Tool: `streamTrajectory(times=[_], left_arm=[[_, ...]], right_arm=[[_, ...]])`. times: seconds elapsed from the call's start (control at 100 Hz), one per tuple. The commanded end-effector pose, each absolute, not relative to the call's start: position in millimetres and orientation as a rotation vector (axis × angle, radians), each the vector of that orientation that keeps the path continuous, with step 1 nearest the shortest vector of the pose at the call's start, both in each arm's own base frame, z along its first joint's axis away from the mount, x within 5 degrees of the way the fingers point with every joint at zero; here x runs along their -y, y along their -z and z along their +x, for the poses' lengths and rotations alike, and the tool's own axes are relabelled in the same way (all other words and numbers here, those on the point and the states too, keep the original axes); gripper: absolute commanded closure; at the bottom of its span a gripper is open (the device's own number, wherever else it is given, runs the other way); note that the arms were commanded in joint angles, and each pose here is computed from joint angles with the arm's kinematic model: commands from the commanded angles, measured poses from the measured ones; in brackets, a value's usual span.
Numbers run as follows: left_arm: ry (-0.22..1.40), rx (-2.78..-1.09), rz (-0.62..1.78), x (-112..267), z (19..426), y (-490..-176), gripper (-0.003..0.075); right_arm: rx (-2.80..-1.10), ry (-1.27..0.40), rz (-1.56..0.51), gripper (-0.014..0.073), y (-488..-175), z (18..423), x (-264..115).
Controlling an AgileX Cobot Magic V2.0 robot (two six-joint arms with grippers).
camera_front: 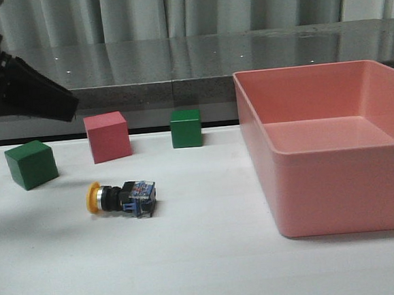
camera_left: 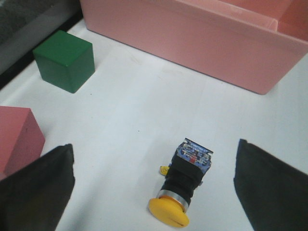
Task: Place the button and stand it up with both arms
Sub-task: 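Move the left gripper down over the lying button, then grasp the button by its body with the left gripper and lift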
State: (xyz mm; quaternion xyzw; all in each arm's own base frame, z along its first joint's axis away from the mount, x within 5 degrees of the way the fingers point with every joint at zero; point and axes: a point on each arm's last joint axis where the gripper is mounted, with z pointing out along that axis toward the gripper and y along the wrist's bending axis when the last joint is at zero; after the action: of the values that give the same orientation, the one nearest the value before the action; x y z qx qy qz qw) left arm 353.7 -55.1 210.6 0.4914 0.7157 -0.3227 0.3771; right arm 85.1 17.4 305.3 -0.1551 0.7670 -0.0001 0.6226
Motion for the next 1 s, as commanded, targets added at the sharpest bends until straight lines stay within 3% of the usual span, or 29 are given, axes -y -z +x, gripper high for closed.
streamTrajectory(times=[0.0,0.37,0.78,0.88,0.99], left_arm=[[0.830,-1.695,1.302,66,355,-228,0.0083],[0.847,-1.670,1.430,82,365,-172,0.0083],[0.892,-1.701,1.451,82,369,-134,0.0083],[0.901,-1.703,1.456,82,369,-127,0.0135],[0.913,-1.711,1.475,81,368,-119,0.0286]], right_arm=[[-1.684,0.009,-0.319,0.0657,-318,86,-16],[-1.684,0.009,-0.319,0.0657,-318,86,-16],[-1.683,0.009,-0.318,0.0657,-318,86,-16],[-1.682,0.009,-0.318,0.0657,-318,86,-16],[-1.682,0.009,-0.318,0.0657,-318,86,-16]])
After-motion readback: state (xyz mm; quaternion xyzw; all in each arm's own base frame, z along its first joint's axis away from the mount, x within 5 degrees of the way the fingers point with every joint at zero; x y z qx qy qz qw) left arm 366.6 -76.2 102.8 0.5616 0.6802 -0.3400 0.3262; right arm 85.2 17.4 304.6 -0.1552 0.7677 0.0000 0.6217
